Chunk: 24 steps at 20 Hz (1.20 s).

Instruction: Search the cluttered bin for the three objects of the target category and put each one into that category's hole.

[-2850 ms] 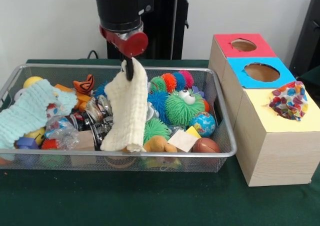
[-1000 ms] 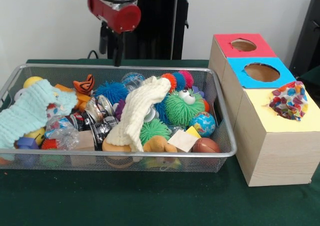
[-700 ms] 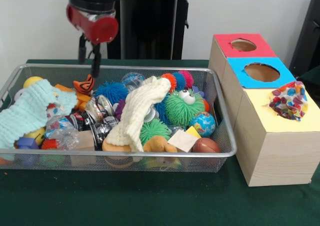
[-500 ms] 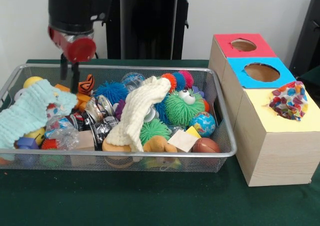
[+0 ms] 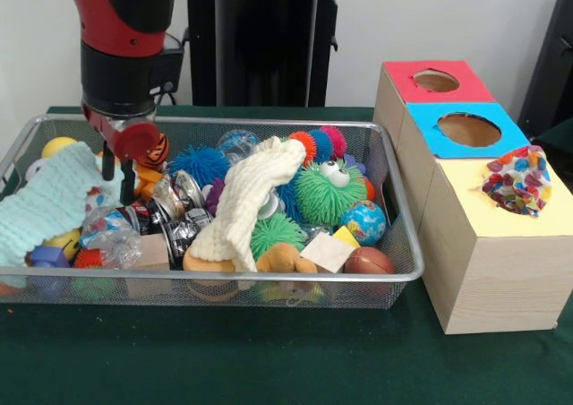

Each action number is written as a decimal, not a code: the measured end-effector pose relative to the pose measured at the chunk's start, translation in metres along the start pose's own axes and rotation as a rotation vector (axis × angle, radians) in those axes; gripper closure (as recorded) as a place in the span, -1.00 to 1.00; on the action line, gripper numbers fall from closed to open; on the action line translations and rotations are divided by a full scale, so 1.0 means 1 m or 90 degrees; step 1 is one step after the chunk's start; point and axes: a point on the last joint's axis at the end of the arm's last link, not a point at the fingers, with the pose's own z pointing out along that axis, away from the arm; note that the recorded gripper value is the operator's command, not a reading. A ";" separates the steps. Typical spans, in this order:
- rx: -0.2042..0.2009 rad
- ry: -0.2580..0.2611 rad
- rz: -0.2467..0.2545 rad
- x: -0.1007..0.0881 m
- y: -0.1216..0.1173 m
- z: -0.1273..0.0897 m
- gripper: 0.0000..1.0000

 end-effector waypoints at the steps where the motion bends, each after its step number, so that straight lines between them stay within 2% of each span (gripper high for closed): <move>1: 0.001 0.002 -0.002 0.002 0.000 0.003 -1.00; 6: 0.005 0.008 -0.004 0.006 -0.001 0.008 -1.00; 14: 0.001 -0.001 -0.004 -0.001 0.002 0.007 -1.00; 18: -0.002 -0.019 -0.010 -0.014 0.005 0.004 -1.00; 24: 0.018 -0.075 -0.036 -0.048 -0.007 -0.001 -1.00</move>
